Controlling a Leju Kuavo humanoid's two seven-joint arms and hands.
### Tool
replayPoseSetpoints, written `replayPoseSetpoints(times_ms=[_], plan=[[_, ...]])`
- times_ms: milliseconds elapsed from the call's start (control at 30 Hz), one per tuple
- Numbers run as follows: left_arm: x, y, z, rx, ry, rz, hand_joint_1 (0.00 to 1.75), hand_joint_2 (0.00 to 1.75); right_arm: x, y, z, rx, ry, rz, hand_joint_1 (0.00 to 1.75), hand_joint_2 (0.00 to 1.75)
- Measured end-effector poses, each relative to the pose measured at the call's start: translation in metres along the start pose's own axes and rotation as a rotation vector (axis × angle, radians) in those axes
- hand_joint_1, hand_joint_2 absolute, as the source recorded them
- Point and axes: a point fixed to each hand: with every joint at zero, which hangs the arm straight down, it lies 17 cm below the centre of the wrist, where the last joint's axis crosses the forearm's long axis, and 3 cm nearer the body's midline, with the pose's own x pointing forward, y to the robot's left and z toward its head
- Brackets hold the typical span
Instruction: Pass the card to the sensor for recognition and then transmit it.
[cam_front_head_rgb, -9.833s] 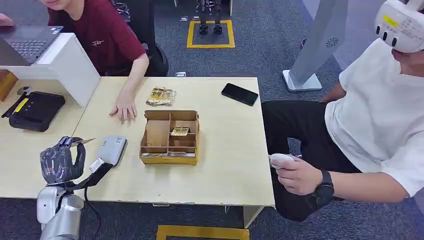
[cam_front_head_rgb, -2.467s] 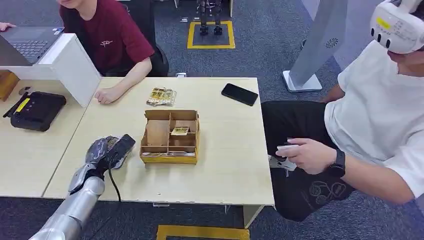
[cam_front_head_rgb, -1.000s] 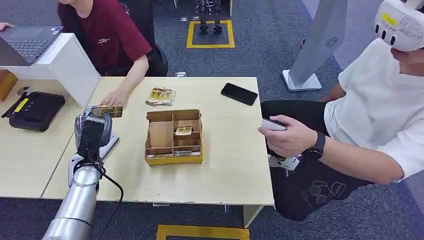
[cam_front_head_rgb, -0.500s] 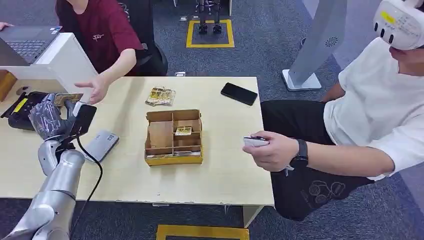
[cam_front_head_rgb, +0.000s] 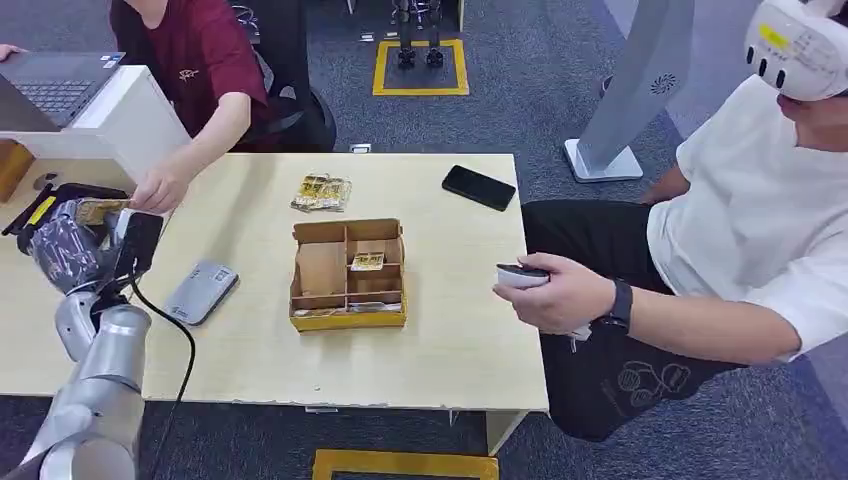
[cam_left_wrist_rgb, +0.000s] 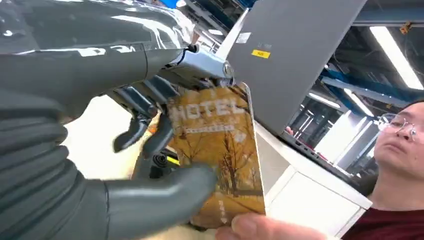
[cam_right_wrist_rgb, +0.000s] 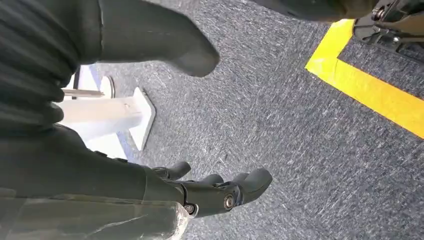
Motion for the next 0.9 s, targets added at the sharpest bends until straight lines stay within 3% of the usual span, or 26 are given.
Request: replayPoseSetpoints(times_ms=[133, 333, 500, 733, 800, 900], plan=[[0.0, -0.005, 0.0, 0.0, 0.021, 0.053, 0.0, 1.75, 0.0, 0.0, 0.0, -0.001, 0.002, -0.001, 0.0, 0.0], [-0.009, -0.021, 0.001, -0.037, 0.163, 0.218, 0.0, 1.75, -0.002, -0.001, 0.0, -0.005, 0.013, -0.016, 0.0, 0.0], [-0.001, -0.033, 0.0, -0.091, 0.196, 0.345, 0.0, 1.75, -0.003, -0.003, 0.0, -0.016, 0.022, -0.02, 0.0, 0.0], [0.027, -0.033, 0.005, -0.152, 0.117, 0.451, 0.0, 1.75, -0.004, -0.003, 0.0, -0.018, 0.022, -0.054, 0.0, 0.0], [0.046, -0.043, 0.023, -0.253, 0.06, 0.512, 0.0, 1.75, -0.005, -0.003, 0.0, -0.022, 0.025, -0.084, 0.0, 0.0], [0.084, -0.048, 0.066, -0.402, -0.107, 0.49, 0.0, 1.75, -0.01, -0.003, 0.0, -0.033, 0.04, -0.13, 0.0, 0.0]])
